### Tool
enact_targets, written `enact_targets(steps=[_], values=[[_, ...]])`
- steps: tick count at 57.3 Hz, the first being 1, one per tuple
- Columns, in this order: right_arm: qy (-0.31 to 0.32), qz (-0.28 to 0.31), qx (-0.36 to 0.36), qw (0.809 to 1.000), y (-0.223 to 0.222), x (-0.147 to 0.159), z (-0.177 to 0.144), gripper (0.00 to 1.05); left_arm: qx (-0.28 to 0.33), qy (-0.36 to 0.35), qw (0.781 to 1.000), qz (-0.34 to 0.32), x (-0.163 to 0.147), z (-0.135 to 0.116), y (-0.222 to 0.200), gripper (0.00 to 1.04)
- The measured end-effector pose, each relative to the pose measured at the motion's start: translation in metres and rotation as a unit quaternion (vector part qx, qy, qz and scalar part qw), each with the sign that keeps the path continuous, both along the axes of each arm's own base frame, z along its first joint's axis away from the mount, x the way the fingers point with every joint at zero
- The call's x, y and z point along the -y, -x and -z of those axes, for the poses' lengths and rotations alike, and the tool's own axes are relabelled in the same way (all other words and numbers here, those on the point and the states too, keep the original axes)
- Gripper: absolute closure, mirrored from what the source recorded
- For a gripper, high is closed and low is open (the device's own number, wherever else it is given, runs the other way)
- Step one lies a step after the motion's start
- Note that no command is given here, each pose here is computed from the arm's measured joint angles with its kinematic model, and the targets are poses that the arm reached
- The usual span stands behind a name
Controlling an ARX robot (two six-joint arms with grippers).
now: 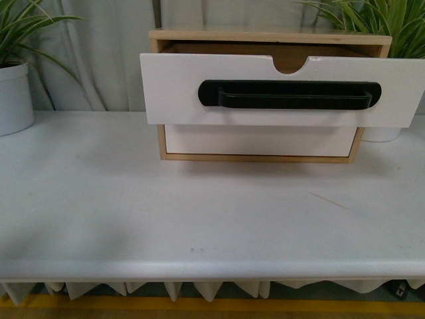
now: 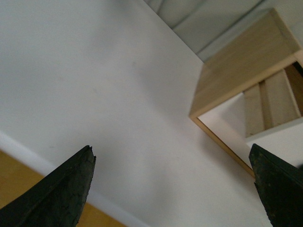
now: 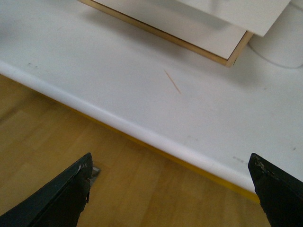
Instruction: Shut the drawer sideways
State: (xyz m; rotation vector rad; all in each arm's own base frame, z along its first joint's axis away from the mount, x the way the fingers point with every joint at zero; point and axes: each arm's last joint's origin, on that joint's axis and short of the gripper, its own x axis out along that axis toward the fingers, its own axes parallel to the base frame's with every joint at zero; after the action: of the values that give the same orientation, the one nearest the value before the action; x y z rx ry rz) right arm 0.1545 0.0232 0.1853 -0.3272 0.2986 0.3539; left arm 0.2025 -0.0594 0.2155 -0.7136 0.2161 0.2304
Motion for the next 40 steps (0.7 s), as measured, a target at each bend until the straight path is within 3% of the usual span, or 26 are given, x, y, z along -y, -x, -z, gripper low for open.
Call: enact_targets(steps=[19, 40], values=[[0.119, -0.020, 0.071, 0.990, -0.044, -0.003, -0.026, 0.09, -0.003, 0.025, 0.997, 0.070, 0.040, -0.004, -0.059, 0.06], [0.134, -0.015, 0.074, 0.988, -0.081, -0.005, -0.036, 0.09, 0.006, 0.027, 0.993, 0.112, 0.067, -0.014, -0.082, 0.06]])
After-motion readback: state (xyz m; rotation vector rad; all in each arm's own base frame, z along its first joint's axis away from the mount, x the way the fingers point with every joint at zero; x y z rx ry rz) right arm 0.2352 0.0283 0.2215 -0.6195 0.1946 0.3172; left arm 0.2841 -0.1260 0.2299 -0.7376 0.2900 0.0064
